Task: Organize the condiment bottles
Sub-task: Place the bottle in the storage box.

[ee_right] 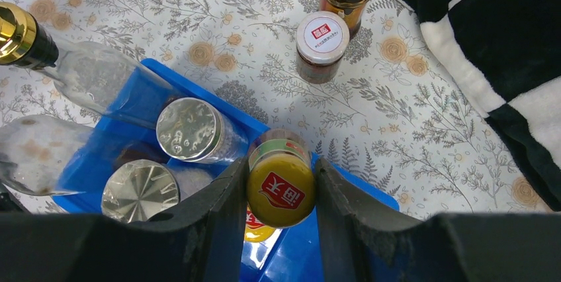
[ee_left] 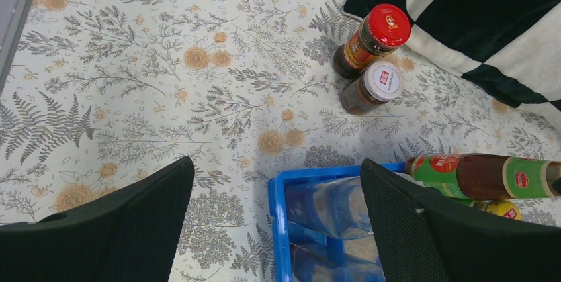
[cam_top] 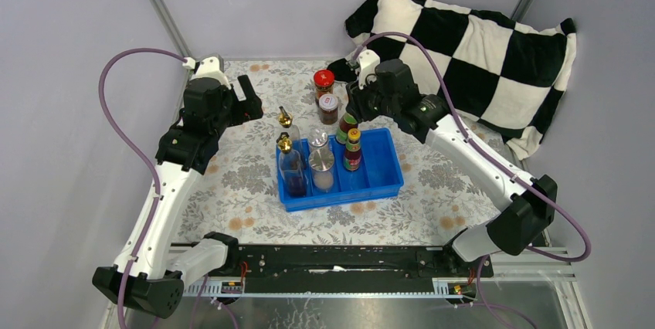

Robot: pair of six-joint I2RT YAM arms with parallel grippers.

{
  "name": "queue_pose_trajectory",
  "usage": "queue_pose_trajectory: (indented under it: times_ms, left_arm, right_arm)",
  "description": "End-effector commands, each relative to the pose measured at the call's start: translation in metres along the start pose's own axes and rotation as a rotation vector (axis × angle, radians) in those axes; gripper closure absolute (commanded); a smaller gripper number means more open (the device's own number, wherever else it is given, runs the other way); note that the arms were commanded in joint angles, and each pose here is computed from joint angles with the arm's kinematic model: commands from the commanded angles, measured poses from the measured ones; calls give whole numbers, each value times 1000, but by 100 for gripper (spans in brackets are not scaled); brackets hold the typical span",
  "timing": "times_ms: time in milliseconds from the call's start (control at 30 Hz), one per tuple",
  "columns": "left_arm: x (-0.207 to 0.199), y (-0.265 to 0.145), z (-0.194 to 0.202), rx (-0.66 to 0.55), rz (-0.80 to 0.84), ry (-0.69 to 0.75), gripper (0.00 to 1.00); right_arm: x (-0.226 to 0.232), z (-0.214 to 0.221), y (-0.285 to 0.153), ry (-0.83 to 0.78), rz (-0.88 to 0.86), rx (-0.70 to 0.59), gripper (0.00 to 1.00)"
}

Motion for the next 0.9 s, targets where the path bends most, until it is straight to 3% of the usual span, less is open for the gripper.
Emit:
queue_pose_trajectory:
  times_ms: [0,867]
  left_arm:
    - [0,-4,-4,-26,17,-20,1]
    - [-1,-3,-1,-26,21,-25,1]
  right_arm:
    - [4,-9,-18,7,8,-47,78]
    - [7,-13,-24,1,5,-43,79]
Point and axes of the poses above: each gripper's point midway between its finger pads, its own y axis out along the fingers, its own x axis along the line the jaws close on, z = x × y, the point moved 10 cm from there along -y, back along the fingers, and after that the axes turned 5 degrees about y, right-handed, at the moved point
